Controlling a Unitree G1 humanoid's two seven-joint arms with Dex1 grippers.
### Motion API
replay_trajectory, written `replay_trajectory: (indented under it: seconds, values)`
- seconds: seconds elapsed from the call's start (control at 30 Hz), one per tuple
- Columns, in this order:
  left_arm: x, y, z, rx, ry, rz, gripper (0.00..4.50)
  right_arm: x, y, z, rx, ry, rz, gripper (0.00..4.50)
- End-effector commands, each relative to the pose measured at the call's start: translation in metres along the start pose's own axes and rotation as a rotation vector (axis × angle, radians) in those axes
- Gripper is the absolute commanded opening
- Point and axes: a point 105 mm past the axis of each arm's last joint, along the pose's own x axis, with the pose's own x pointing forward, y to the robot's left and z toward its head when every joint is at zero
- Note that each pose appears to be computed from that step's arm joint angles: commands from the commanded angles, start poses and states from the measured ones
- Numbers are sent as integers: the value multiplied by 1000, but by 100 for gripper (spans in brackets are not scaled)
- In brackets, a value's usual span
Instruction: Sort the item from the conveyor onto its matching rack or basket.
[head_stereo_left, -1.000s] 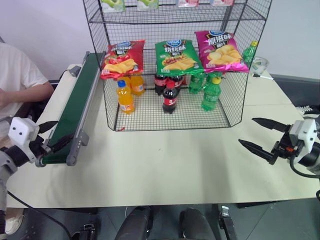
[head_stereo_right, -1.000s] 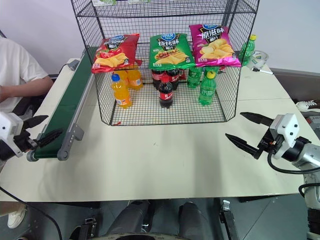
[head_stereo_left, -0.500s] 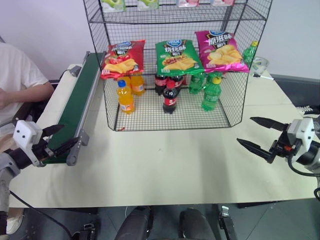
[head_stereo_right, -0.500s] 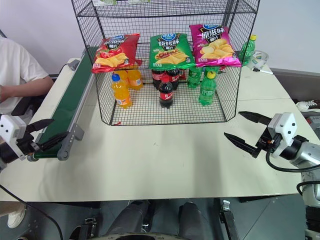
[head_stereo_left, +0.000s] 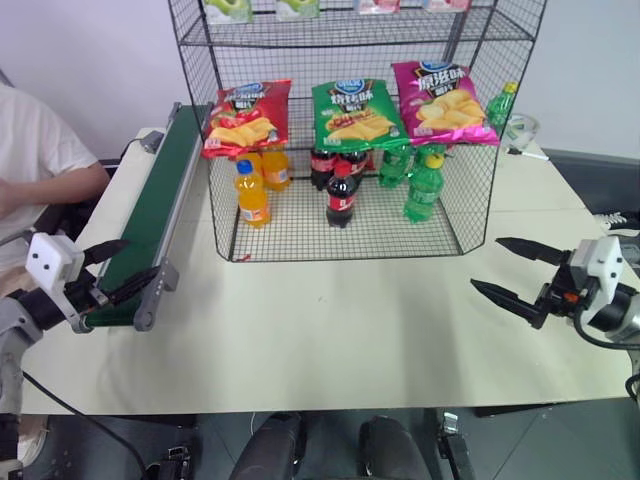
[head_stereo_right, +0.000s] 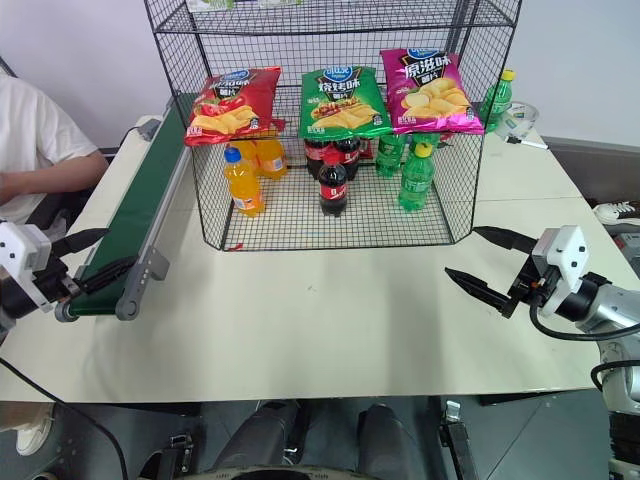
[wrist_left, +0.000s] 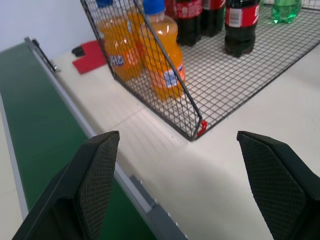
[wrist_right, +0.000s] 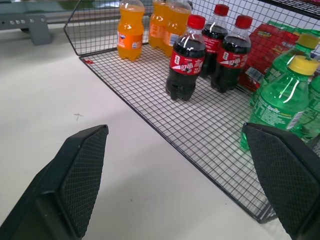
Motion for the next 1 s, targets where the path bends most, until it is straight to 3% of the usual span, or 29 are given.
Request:
replay_trajectory:
  seconds: [0.03,1.0]
  values:
    - [0,3,9,28,-37,4,394,-1,-3,10,-46,-31,-16,450]
    - [8,3,10,55,-54,-5,394,1,-1,9,-70,-28,-30,450]
